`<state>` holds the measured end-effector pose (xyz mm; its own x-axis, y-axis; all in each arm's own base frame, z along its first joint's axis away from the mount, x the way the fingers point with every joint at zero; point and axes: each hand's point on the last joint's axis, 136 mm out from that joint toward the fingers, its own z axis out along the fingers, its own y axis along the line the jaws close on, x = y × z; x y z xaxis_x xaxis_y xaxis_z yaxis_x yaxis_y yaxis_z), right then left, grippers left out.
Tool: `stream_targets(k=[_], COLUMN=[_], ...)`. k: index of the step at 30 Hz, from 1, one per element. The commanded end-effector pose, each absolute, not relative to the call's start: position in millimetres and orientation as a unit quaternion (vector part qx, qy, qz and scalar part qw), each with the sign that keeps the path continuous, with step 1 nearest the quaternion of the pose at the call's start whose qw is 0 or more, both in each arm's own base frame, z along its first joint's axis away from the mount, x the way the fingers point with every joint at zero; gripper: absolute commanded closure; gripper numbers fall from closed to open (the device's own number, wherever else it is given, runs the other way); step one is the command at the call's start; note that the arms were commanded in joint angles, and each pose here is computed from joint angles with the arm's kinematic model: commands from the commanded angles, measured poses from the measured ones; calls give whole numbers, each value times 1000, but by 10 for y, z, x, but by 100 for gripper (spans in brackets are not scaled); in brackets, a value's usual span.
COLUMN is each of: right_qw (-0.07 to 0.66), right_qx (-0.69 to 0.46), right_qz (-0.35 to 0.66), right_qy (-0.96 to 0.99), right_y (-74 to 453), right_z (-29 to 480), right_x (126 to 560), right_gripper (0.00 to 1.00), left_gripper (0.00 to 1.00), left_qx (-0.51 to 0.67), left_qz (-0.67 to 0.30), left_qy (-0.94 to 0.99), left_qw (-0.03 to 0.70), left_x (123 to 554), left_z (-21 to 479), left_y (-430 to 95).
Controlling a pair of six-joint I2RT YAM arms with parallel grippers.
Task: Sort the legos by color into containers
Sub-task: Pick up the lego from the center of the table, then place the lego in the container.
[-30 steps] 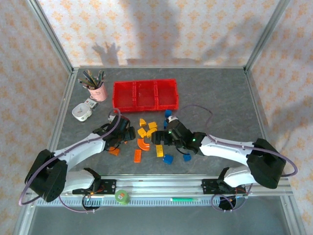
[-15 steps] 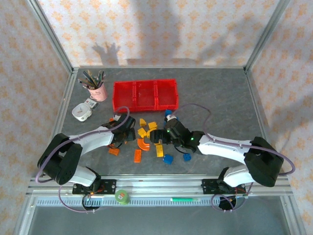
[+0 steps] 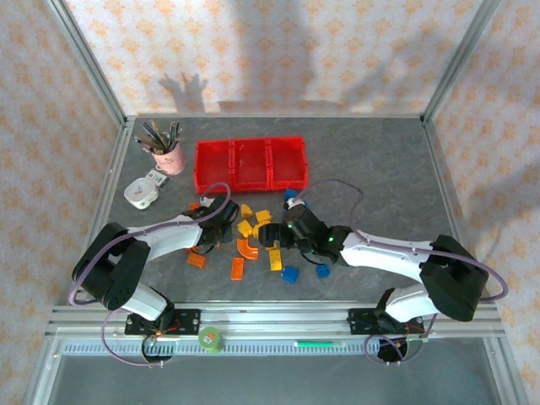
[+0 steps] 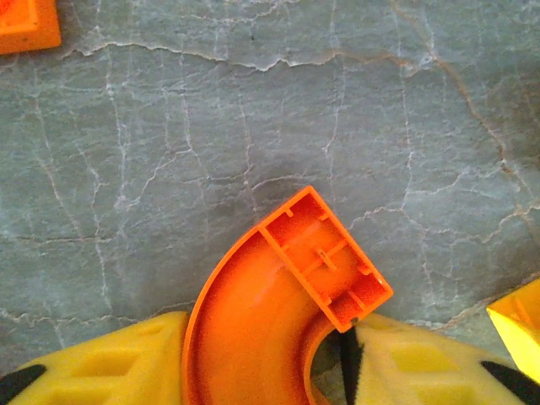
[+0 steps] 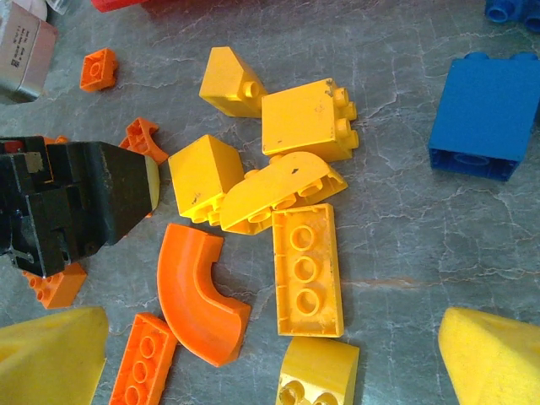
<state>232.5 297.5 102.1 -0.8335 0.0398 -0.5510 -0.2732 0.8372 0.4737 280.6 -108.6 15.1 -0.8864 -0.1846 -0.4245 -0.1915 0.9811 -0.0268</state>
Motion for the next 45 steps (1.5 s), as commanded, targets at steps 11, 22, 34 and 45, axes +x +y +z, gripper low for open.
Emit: stream_targets(k=[11, 22, 34, 45], right_qw=[319, 337, 384, 395], right_qx=[-51, -32, -29, -35], right_qz=[307, 321, 298, 294], right_qy=[895, 885, 873, 870], right_y=[3117, 3080, 2886, 2845], right_z=[1351, 1611, 1899, 2009], right_x=[2461, 2744, 3079, 3096], right_gripper=[0, 0, 0, 0], left_gripper=[69, 69, 69, 68], left_qx=[-87, -115, -134, -121], left_qz=[17, 52, 76, 135], left_qy=[965, 927, 913, 929], left_qw=[248, 352, 378, 324], left_x=[2880, 3375, 4495, 5043], left_z=[342, 1192, 1550, 1031], left_y=[-1053, -912, -773, -621])
